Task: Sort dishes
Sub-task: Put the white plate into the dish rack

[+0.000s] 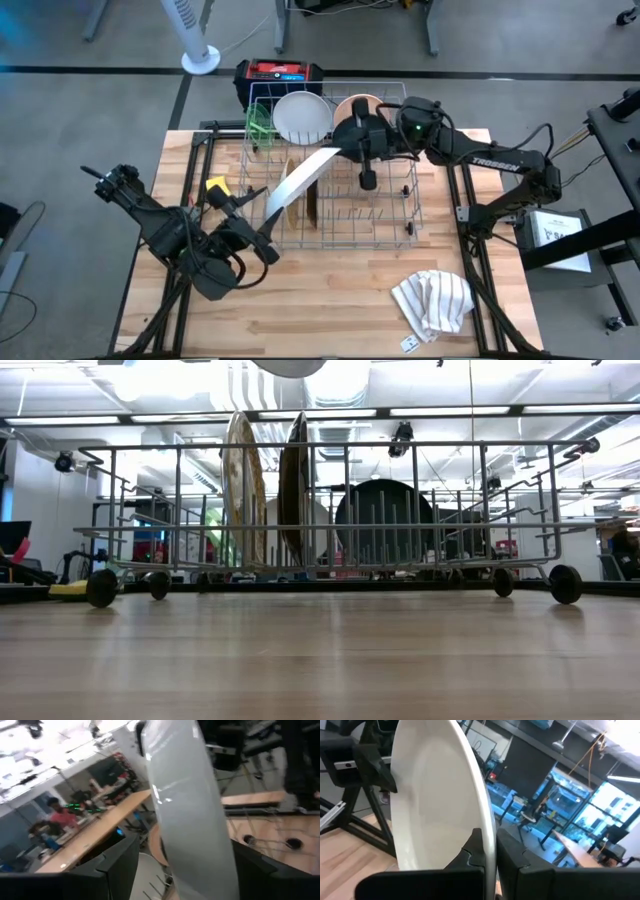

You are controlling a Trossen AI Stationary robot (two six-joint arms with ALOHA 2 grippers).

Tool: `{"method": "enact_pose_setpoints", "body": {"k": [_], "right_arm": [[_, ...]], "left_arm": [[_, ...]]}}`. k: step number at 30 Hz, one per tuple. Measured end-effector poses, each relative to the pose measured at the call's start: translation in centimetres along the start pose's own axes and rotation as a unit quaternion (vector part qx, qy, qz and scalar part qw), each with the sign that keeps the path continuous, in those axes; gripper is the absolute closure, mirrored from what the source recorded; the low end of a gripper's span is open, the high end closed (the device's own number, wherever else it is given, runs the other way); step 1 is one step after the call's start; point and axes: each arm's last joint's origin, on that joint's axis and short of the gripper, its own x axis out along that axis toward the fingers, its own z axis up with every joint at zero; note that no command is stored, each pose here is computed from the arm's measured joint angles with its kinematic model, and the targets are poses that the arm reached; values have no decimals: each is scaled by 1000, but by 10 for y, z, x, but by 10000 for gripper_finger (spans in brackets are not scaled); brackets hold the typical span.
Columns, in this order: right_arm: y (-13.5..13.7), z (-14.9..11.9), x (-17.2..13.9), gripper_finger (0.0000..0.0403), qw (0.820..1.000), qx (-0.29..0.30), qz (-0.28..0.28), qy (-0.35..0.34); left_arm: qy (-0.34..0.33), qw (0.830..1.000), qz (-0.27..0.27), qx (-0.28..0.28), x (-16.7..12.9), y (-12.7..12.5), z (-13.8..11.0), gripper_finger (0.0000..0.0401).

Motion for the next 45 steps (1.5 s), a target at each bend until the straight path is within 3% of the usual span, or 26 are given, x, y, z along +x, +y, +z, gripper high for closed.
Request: {"method": "enact_pose_setpoints", "body": {"k": [12,18,29,31,37,42,45], "right_arm": [[-4,11,-21,400,1000,-17,-15,18],[-8,20,-45,403,997,-58,-12,42],[0,22,-87,401,977,-176,70,99],[2,21,-88,401,970,-206,84,101],[7,7,-85,401,926,-328,149,112],[7,-3,-76,401,913,-353,170,110],[10,-10,-75,401,880,-417,202,105]], "left_arm": [[-5,999,-36,5,-11,3,0,163],[-11,998,-60,7,-21,4,0,163],[-27,995,-91,2,-40,11,1,163],[-30,995,-96,-2,-42,15,1,163],[-36,993,-108,-15,-49,26,3,163],[-39,993,-114,-19,-52,30,3,163],[-40,992,-116,-14,-53,31,2,163]]}}
